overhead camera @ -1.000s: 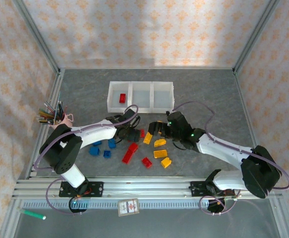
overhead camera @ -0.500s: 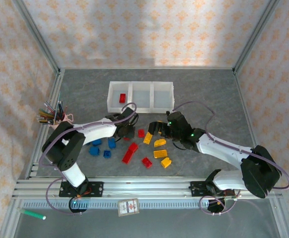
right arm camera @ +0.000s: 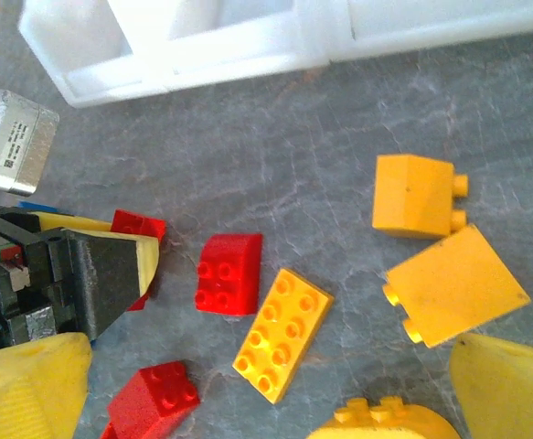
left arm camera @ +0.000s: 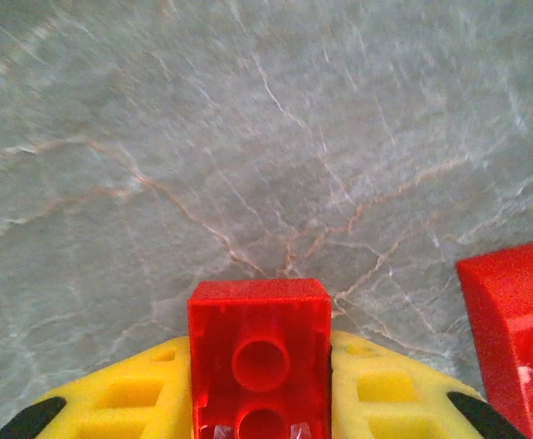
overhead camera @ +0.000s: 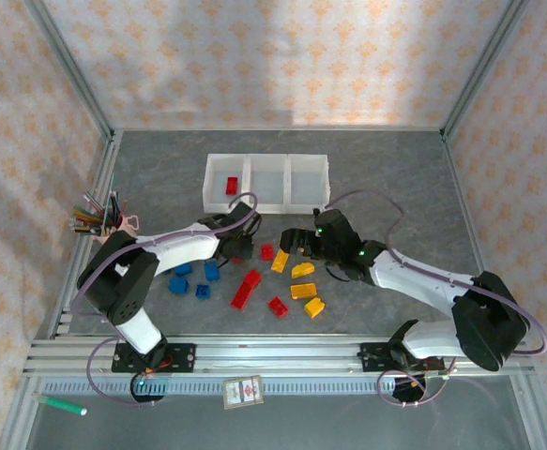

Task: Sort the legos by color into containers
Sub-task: Pick up the lego from the center of the table, then place the lego in the container, then pick up the lego from the center of the table.

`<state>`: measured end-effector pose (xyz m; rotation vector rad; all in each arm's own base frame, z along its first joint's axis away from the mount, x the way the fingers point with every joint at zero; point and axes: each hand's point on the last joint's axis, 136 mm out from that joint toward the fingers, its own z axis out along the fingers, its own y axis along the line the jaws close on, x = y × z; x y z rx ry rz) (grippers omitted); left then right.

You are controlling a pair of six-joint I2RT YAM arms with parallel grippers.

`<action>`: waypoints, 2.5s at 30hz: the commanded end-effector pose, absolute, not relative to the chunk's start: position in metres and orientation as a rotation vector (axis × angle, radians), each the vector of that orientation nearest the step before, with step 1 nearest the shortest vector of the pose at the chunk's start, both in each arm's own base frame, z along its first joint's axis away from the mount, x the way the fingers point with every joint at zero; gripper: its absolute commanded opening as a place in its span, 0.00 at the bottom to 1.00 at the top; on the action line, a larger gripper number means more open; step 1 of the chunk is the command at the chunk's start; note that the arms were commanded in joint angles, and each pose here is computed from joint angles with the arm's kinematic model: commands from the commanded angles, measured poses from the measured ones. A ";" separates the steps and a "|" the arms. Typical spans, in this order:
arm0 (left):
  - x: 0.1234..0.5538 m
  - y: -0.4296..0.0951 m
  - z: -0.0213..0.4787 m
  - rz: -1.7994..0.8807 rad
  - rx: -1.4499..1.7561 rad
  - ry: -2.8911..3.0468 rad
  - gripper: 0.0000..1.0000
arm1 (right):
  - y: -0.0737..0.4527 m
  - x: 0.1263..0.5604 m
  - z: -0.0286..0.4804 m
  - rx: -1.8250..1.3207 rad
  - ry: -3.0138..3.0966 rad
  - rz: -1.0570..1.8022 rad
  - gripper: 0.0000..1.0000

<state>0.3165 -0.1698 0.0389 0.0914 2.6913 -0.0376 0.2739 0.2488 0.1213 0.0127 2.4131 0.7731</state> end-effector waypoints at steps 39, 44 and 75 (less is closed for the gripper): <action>0.492 -0.107 0.156 -0.053 -0.339 2.337 0.55 | 0.243 0.345 0.177 0.032 2.230 0.686 1.00; 0.447 -0.131 0.157 -0.118 -0.287 2.366 0.60 | 0.236 0.330 0.162 0.010 2.288 0.676 1.00; 0.329 -0.240 0.039 -0.190 -0.183 2.635 0.74 | 0.202 0.288 0.094 -0.035 2.431 0.590 1.00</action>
